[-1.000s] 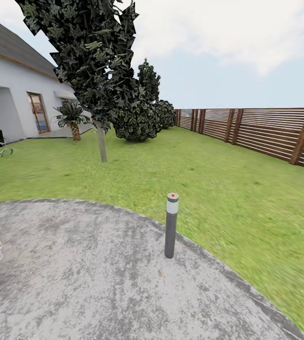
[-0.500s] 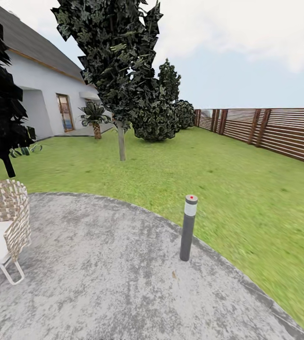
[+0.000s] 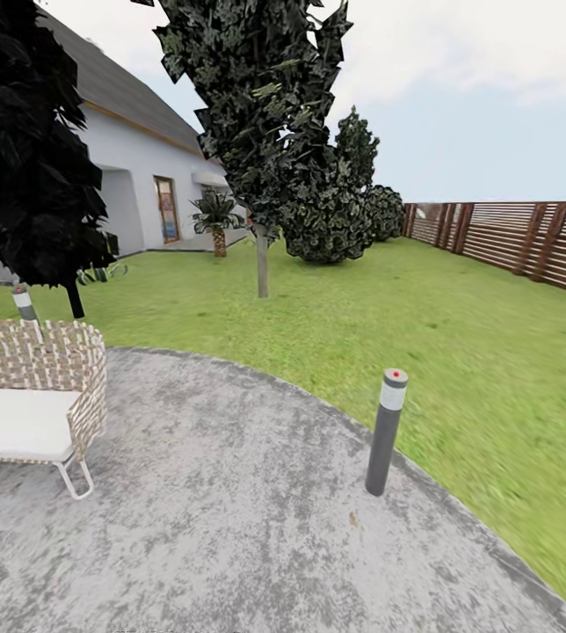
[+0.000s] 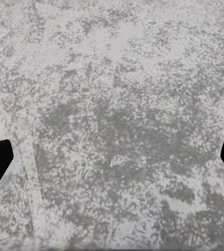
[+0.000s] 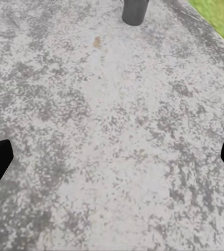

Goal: Pick up the pesticide atomizer in the garden and spray insectifuge to fully cover both potted plants in the garden.

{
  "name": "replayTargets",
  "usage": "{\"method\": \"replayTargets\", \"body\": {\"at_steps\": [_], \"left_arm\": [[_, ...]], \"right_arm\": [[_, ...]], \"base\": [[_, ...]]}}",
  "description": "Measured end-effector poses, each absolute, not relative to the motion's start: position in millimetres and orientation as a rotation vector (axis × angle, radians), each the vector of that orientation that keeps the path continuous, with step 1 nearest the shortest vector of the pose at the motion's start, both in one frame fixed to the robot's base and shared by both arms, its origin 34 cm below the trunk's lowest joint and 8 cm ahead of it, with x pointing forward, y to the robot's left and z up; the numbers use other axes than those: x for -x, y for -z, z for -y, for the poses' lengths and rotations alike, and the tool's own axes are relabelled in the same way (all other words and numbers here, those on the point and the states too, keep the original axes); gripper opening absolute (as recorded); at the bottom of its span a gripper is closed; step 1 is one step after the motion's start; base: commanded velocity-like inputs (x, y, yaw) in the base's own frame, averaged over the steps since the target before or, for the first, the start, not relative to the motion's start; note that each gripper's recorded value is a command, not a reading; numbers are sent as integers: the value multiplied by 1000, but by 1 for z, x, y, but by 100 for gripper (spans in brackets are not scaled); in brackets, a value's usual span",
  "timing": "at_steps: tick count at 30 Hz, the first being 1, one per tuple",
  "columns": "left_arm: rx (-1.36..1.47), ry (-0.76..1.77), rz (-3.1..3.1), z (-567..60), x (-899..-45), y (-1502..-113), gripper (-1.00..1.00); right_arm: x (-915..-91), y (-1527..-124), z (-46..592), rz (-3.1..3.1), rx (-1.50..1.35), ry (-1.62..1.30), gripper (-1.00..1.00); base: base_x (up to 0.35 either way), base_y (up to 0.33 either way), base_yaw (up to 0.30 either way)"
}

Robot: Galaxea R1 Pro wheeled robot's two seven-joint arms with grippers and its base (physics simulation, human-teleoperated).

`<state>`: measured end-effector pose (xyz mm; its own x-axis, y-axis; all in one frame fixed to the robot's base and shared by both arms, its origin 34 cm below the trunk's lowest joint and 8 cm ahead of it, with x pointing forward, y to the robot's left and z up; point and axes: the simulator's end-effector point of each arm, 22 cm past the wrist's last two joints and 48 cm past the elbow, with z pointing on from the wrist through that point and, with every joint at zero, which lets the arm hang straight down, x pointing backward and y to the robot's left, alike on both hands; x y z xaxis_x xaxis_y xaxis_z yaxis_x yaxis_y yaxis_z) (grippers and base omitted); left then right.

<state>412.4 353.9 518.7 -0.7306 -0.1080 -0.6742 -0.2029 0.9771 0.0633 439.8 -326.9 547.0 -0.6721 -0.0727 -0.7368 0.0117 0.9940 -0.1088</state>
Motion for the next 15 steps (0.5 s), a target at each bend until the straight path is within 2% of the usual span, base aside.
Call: {"method": "replayTargets", "body": {"at_steps": [15], "left_arm": [[217, -171, -2410, -352, -408, -515, 100]], "right_arm": [[-436, -543, 327, -2318, 43, 131, 100]], "base": [[0, 0, 234]]}}
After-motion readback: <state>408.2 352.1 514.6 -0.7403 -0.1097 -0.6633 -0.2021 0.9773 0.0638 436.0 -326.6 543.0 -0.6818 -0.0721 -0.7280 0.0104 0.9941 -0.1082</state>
